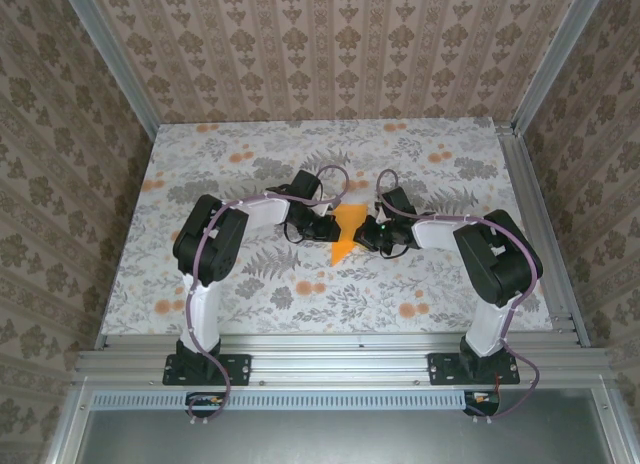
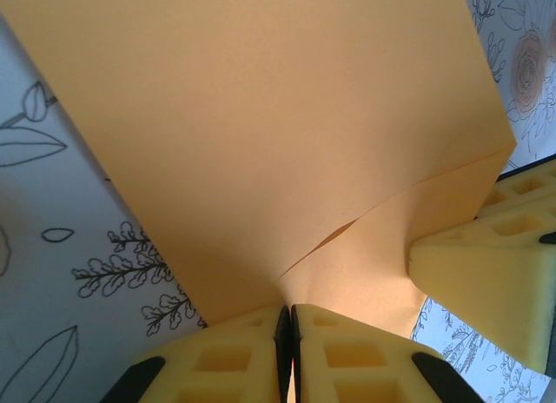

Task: Fold a paper plane with a square sheet of paper (pick it up from the middle)
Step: Fourth fold the wing at the center of the table.

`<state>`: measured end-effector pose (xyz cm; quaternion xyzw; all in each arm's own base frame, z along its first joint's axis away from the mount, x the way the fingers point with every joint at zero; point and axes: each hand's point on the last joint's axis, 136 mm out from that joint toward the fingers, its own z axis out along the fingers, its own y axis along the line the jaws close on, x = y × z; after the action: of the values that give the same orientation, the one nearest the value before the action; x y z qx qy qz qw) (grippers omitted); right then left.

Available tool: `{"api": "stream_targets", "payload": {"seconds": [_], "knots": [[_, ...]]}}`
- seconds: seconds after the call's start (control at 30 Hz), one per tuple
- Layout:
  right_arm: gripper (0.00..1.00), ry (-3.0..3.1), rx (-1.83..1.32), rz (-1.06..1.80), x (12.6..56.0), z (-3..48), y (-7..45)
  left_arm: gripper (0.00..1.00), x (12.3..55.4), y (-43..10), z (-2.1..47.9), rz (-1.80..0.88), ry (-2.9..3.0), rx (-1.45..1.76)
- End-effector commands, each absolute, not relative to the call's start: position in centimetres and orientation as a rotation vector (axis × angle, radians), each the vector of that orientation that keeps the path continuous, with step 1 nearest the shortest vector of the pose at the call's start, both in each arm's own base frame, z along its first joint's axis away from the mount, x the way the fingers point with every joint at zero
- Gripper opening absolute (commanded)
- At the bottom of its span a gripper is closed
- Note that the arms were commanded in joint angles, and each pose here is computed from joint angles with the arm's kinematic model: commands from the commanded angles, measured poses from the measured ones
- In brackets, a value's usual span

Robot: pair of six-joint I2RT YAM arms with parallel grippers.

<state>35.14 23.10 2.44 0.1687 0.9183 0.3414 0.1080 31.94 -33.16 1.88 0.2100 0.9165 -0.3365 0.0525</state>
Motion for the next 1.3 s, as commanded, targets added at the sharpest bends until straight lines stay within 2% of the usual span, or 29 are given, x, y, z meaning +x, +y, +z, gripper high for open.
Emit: {"api": "stream_targets", "payload": {"seconds": [0.0, 0.53, 1.27], "knots": [[0.08, 2.689, 0.479, 0.968, 35.5, 3.8, 23.0, 0.14, 29.7, -30.2, -3.7, -0.848, 2.981, 0.62], [0.07, 2.694, 0.404, 1.01, 36.2, 5.1, 24.8, 0.13, 29.6, -30.3, -3.7, -0.861, 2.98, 0.622], [0.05, 2.718, 0.38, 1.087, 36.5, 4.0, 26.3, 0.09, 30.0, -30.9, -2.7, -0.966, 2.949, 0.567]]}}
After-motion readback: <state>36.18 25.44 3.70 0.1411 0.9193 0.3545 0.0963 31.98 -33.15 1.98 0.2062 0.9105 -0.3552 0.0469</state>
